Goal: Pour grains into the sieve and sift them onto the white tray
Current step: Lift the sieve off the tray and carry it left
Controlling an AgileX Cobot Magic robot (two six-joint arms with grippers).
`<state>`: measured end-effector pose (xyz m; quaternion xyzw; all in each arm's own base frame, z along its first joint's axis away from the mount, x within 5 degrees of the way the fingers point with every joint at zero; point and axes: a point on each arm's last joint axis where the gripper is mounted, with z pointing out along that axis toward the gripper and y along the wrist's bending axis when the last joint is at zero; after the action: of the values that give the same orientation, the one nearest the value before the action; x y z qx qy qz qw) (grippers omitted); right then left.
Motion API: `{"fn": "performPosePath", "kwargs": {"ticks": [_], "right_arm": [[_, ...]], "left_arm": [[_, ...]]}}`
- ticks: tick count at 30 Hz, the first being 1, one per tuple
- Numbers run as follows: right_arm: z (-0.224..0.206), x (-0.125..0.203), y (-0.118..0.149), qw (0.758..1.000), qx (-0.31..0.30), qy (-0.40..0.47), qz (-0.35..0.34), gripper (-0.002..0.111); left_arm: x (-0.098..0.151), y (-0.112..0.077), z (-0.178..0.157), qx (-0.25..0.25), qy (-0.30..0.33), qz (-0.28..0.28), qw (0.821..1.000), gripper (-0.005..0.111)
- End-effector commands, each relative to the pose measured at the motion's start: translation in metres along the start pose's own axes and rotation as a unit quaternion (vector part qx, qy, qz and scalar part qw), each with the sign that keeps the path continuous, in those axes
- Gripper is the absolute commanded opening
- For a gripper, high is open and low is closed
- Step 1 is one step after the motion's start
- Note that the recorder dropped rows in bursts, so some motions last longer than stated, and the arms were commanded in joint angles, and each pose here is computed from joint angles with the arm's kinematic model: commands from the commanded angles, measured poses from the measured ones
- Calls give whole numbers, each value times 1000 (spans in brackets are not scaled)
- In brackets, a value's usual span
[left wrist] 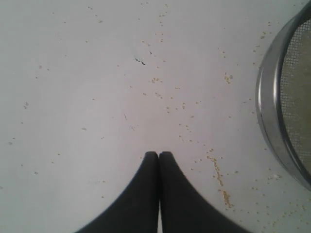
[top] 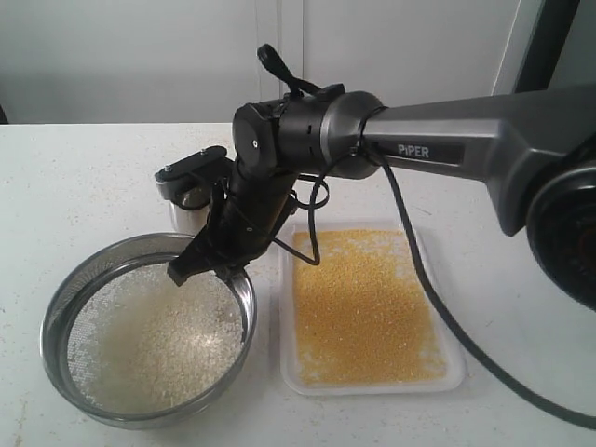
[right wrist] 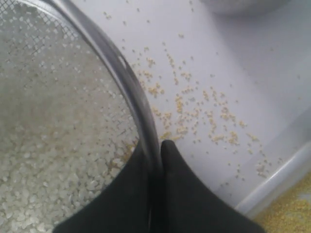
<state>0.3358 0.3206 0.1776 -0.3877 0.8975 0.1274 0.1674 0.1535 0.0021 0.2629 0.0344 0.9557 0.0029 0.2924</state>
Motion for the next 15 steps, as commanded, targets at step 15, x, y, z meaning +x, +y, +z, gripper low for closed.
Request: {"fn": "performPosePath", "kwargs": {"ticks": [15], "right_arm": [[20,-3,-4,1000,8,-18,2,1]], "left_arm": [[3,0,0,2,4,-4,1000,0]]}}
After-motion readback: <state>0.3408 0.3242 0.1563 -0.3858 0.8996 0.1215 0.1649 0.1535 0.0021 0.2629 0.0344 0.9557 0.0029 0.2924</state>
